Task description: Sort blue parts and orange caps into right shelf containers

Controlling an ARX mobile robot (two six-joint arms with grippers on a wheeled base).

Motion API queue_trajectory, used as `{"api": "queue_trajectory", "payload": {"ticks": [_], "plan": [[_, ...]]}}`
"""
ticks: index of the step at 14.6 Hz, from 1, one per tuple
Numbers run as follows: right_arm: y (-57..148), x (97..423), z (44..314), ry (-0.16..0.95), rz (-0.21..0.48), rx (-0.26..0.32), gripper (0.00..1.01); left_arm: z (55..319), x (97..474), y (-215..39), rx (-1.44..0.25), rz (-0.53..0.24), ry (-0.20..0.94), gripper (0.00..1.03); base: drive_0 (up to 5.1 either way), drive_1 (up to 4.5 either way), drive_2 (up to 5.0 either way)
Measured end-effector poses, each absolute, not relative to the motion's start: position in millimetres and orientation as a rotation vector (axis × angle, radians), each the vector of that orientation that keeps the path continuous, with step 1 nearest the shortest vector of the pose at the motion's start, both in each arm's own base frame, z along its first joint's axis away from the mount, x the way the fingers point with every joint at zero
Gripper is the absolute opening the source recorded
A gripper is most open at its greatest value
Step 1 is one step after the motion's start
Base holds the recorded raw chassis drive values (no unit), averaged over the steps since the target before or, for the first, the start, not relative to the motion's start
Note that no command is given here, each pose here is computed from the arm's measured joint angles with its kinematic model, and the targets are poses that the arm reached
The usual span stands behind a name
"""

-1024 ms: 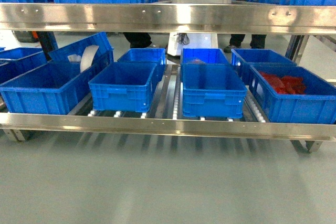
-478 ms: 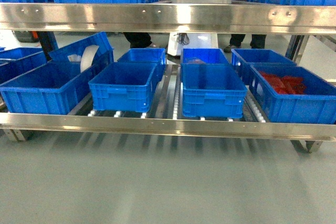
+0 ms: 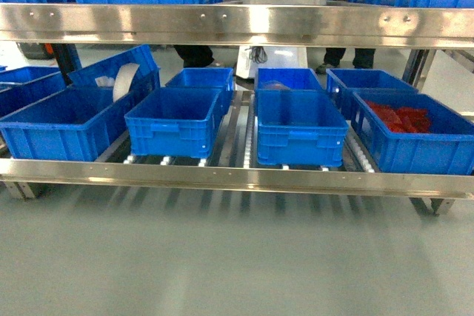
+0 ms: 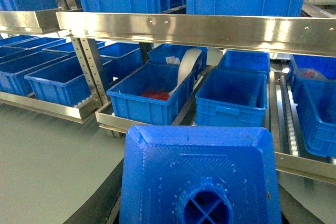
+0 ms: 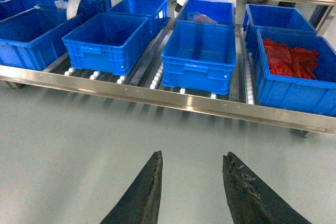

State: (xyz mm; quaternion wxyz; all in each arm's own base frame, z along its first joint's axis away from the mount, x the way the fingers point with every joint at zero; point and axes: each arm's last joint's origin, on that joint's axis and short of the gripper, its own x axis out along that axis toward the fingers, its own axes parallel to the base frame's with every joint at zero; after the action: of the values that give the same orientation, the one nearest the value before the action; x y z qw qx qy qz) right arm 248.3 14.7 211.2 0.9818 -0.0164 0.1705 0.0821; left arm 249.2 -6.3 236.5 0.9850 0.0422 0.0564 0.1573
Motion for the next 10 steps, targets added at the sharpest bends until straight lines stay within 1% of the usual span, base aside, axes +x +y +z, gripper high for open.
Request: {"api": "queue_trajectory", "payload": {"ticks": [10], "plan": [[14.7, 248.2, 211.0, 0.345, 0.166, -0.033, 0.34, 236.4, 249.1, -6.3, 0.085, 0.316, 0.115, 0.44, 0.0, 0.0, 0.0]]}}
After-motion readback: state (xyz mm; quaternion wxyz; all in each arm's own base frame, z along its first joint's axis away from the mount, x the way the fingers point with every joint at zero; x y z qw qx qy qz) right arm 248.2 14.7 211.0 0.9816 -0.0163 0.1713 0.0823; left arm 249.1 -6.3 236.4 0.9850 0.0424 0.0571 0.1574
